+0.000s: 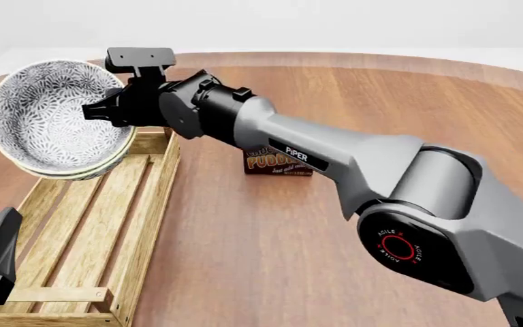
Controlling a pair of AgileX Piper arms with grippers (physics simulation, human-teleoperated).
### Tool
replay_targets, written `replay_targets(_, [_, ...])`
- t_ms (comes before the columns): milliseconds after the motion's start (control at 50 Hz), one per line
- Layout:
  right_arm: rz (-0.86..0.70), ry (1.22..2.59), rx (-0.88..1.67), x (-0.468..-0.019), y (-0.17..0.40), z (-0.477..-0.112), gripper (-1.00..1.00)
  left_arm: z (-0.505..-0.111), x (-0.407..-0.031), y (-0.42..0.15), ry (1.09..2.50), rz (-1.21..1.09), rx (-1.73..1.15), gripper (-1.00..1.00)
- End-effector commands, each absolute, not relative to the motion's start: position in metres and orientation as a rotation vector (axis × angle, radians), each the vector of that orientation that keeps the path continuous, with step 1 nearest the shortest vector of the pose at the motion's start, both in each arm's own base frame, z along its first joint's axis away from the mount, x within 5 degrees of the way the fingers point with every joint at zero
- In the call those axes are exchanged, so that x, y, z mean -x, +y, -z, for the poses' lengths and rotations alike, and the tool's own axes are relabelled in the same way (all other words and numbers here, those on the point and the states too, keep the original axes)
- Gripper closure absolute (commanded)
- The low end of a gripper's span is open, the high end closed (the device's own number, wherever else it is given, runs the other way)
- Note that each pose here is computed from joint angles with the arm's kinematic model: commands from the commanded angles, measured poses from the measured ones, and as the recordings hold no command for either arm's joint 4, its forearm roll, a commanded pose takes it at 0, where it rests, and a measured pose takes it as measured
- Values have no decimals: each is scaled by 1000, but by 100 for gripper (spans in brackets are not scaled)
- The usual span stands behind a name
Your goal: Stack the left bowl on the right bowl and place them in the tray.
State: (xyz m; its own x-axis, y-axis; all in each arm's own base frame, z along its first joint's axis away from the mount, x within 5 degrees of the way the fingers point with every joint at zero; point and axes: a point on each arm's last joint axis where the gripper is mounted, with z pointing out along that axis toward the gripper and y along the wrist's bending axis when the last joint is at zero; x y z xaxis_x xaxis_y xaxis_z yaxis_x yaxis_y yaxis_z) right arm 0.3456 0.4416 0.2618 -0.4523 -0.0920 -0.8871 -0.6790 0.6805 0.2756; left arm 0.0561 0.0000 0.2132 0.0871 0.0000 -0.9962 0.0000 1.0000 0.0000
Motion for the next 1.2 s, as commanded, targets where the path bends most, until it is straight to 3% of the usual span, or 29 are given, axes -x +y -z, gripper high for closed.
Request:
replay_targets(20, [-819, 1952, 576, -343, 447, -258, 100, -213, -56, 0, 1484, 0, 0, -100])
replay_targets(1200, [-810, 2020, 593, -338, 457, -202, 100, -213, -56, 0, 1484, 0, 0, -100])
